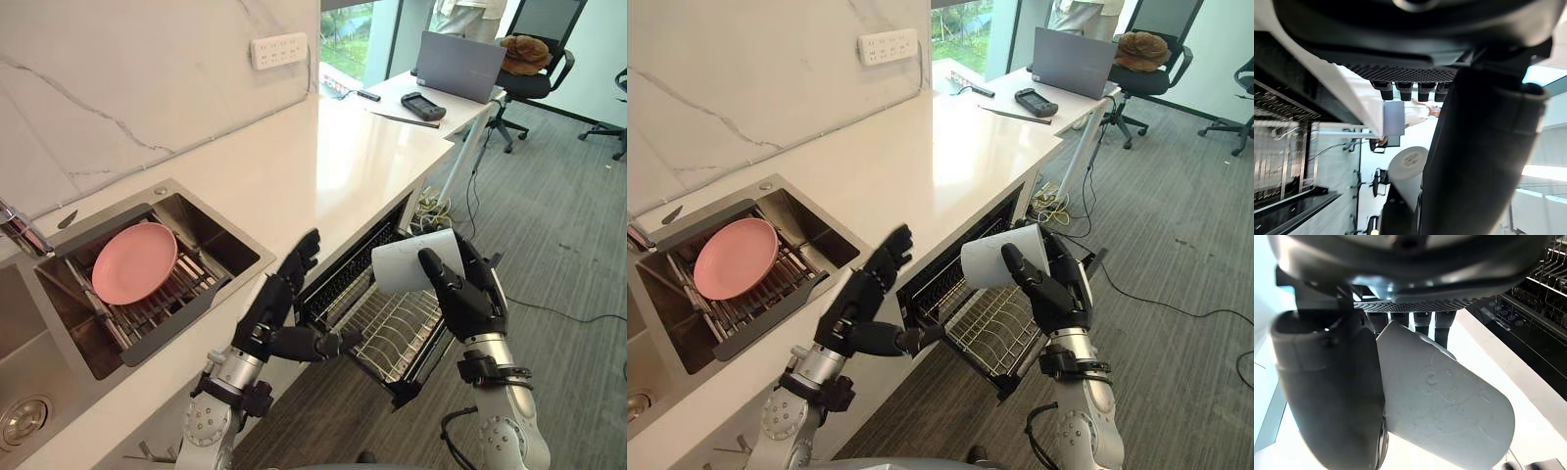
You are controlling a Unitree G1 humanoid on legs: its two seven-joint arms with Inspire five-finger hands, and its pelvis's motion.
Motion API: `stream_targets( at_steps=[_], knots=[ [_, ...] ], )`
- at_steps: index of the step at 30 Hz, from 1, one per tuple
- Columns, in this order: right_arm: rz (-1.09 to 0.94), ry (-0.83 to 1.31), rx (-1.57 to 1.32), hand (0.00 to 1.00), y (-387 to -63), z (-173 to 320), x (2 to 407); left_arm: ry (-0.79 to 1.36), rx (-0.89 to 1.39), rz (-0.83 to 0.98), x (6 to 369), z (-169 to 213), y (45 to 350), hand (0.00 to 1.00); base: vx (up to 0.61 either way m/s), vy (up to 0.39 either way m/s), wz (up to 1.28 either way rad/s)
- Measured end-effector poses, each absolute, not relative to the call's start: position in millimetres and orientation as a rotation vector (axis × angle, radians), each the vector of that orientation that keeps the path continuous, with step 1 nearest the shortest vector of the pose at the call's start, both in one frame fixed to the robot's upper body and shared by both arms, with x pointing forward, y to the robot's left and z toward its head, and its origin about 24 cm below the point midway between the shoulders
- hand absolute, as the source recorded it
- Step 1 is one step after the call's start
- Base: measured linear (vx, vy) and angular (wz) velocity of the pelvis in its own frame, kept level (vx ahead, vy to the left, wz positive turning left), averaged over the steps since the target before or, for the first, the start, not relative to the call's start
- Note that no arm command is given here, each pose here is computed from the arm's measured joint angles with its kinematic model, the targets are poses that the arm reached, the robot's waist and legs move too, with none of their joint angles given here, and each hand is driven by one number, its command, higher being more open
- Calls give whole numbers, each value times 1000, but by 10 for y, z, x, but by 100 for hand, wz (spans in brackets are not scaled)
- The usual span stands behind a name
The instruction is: Walk over to the sink, pick up the cup, carry it to the dishwasher, place the cup inside the dishwasher, then close the dishwasher door
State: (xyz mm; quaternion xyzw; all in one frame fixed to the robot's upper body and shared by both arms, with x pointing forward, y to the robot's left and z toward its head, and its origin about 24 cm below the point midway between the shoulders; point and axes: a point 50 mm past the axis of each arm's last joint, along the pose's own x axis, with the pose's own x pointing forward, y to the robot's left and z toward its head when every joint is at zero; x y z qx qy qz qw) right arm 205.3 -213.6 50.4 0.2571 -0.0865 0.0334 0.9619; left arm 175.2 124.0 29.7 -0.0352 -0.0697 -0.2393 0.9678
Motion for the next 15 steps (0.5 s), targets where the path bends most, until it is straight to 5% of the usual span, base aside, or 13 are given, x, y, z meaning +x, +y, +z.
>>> stream_targets(
  at_steps=[8,15],
  knots=[
    [60,-153,460,0,-2129,491,2050,138,-119,-489,1540,-162,1132,100,-9,-6,-3],
    [19,-25,297,0,-2172,281,2004,454,-102,-306,1251,-772,1400,100,-38,-23,1]
  ],
)
